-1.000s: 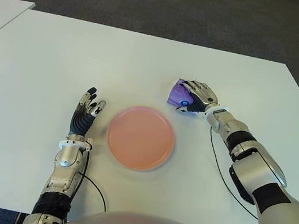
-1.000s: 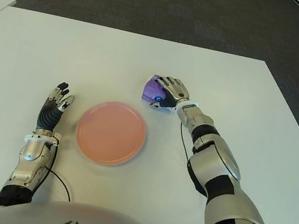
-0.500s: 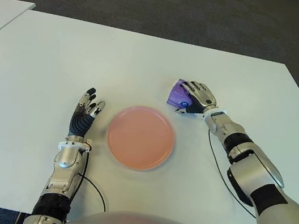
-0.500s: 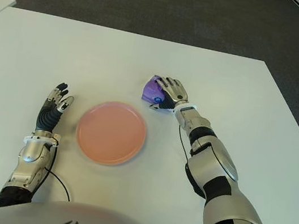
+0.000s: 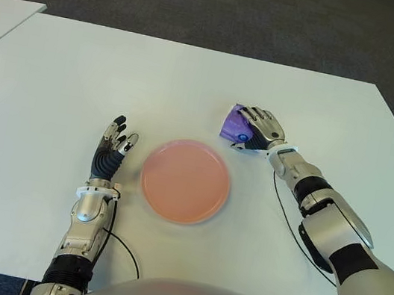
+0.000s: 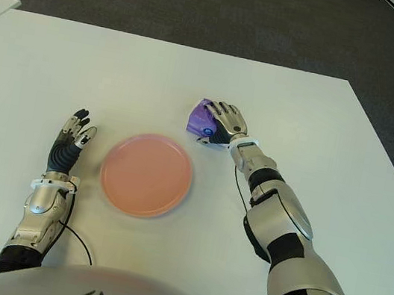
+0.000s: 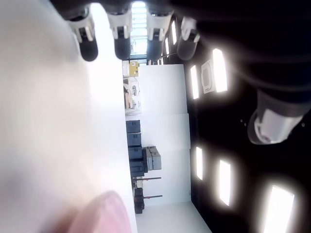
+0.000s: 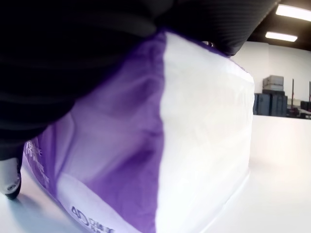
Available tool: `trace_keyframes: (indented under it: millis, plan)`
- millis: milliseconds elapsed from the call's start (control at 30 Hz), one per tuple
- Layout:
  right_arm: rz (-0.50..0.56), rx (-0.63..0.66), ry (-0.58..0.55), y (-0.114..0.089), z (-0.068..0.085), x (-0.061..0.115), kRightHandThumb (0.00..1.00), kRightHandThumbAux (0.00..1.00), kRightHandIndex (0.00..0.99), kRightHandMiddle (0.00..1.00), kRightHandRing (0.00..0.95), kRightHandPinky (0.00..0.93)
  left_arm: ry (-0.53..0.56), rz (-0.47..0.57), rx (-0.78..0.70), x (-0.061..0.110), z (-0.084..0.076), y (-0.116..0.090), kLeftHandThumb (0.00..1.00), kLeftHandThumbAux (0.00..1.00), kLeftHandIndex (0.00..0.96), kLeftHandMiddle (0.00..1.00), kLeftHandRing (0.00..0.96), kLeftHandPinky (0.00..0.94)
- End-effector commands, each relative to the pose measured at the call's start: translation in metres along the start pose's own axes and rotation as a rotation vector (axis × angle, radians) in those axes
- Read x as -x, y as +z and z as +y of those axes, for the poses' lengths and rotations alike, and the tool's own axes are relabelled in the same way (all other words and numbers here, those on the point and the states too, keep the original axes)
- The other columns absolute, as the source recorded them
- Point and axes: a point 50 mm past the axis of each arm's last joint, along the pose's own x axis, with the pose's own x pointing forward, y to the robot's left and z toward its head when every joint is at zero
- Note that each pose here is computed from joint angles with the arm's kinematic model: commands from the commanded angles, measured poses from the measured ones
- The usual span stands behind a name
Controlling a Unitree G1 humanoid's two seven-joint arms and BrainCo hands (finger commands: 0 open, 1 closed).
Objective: Put the tissue paper into the plate.
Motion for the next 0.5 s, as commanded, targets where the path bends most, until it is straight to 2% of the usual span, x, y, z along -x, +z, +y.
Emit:
trace_keyframes:
  millis: [33,133,300,400,500]
  plan:
    - [-0.024,-0.144,0.393,0.027,0.086,0.042,0.353,0.528,0.018,0.055,0.043,0.094,0.021,0.143,-0.005,0.016,0.005,-0.023,0.000,0.469,0.000,0.000,0.000,0.000]
    - [-0.002,-0.180,0.402,0.027,0.087,0.042,0.387,0.524,0.068,0.090,0.084,0.151,0.023,0.142,-0.005,0.016,0.005,-0.024,0.000,0.468,0.000,0.000,0.000,0.000]
    - [0.027,-0.223,0.399,0.030,0.092,0.044,0.527,0.521,0.243,0.214,0.219,0.299,0.025,0.140,-0.005,0.016,0.006,-0.024,0.000,0.468,0.000,0.000,0.000,0.000]
    - [0.054,-0.249,0.402,0.032,0.099,0.048,0.640,0.488,0.396,0.382,0.344,0.359,0.023,0.139,-0.007,0.016,0.006,-0.024,0.000,0.466,0.000,0.000,0.000,0.000]
    - [0.063,-0.263,0.396,0.033,0.100,0.049,0.698,0.462,0.480,0.479,0.428,0.406,0.022,0.139,-0.009,0.016,0.007,-0.024,0.000,0.463,0.000,0.000,0.000,0.000]
